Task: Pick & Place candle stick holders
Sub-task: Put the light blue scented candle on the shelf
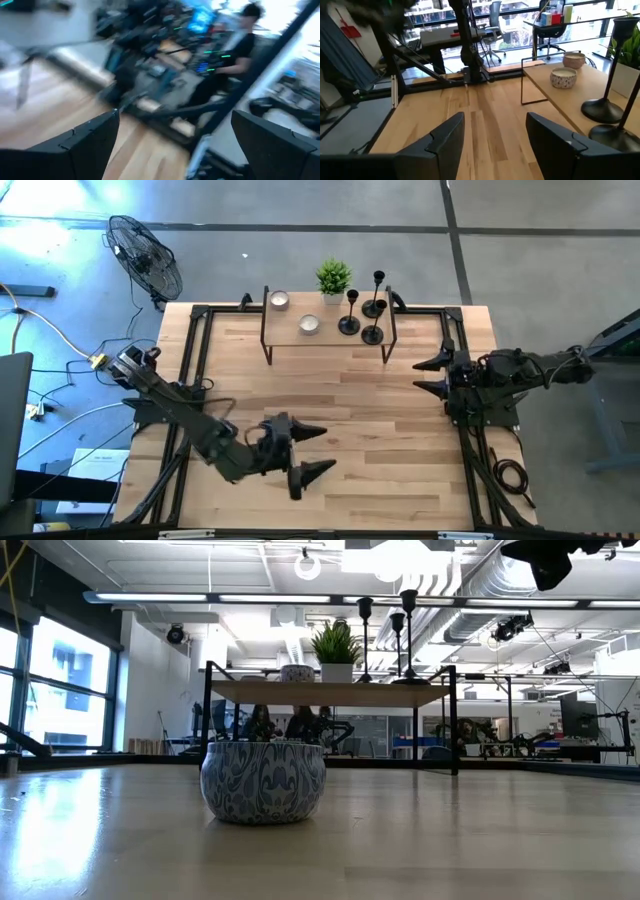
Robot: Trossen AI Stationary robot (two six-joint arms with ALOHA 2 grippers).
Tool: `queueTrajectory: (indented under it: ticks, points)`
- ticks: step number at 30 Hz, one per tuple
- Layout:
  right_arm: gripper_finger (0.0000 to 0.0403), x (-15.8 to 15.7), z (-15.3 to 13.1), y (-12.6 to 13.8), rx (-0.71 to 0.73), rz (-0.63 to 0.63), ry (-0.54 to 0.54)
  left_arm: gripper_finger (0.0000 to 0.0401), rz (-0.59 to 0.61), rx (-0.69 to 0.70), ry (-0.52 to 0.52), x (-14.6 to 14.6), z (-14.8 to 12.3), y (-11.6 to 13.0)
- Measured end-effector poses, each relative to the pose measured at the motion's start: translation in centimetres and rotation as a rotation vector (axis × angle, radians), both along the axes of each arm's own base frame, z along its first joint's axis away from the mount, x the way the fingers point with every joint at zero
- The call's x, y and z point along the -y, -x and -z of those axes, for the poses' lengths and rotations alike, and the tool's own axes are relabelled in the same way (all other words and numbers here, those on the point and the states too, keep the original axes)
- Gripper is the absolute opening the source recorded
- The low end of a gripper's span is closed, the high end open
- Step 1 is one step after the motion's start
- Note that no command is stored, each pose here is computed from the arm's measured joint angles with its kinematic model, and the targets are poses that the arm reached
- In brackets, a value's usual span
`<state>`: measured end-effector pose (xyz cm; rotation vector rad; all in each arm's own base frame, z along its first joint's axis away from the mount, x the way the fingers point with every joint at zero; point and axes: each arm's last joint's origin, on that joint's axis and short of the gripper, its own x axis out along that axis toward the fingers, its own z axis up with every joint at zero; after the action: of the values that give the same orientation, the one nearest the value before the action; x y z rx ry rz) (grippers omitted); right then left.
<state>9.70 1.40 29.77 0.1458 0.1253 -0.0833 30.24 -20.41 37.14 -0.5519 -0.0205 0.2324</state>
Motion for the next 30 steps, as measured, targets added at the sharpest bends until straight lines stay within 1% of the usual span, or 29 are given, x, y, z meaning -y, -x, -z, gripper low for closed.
queueTrajectory:
  ticks: [4, 6, 9, 13, 14, 16, 17, 19, 20, 23, 25, 28, 30]
  points:
    - [0.0206, 0.0, 0.0, 0.0, -0.001, -0.001, 0.007, 0.0376, 0.137, 0.109, -0.080, 0.3, -6.2, 0.0]
    - [0.0206, 0.0, 0.0, 0.0, -0.001, -0.006, 0.006, 0.0376, 0.159, 0.123, -0.141, 0.7, -8.4, -0.3]
    - [0.0206, -0.1, 0.0, 0.0, -0.001, -0.023, 0.002, 0.0376, 0.164, 0.075, -0.207, 1.6, -10.7, -1.5]
    - [0.0206, -0.1, 0.0, 0.0, -0.004, -0.034, -0.002, 0.0376, 0.168, 0.025, -0.220, 2.3, -12.7, -3.6]
    - [0.0206, -0.1, 0.0, 0.0, -0.004, -0.034, -0.002, 0.0376, 0.178, 0.015, -0.225, 2.6, -12.6, -4.3]
    - [0.0206, -0.1, 0.0, 0.0, -0.006, -0.033, -0.004, 0.0376, 0.193, 0.053, -0.220, 2.3, -11.6, -5.8]
    - [0.0206, -0.1, 0.0, 0.0, -0.005, -0.034, -0.004, 0.0376, 0.214, 0.030, -0.238, 2.4, -10.9, -6.0]
    - [0.0206, -0.1, 0.1, 0.1, -0.008, -0.043, -0.008, 0.0376, 0.253, -0.054, -0.223, 2.0, -9.8, -6.4]
    - [0.0206, -0.1, 0.1, 0.1, -0.006, -0.045, -0.016, 0.0376, 0.253, -0.109, -0.190, 1.6, -9.4, -6.2]
    - [0.0206, -0.1, 0.1, 0.1, -0.013, -0.049, -0.029, 0.0376, 0.199, -0.276, -0.085, 0.6, -8.0, -5.6]
    - [0.0206, -0.1, 0.2, 0.2, -0.017, -0.048, -0.028, 0.0376, 0.167, -0.391, -0.046, 0.2, -6.5, -5.6]
    - [0.0206, -0.1, 0.2, 0.2, -0.016, -0.049, -0.027, 0.0376, 0.173, -0.530, 0.000, 0.1, -4.7, -5.6]
    - [0.0206, -0.1, 0.2, 0.2, -0.016, -0.046, -0.025, 0.0376, 0.200, -0.602, 0.037, -0.2, -4.3, -5.3]
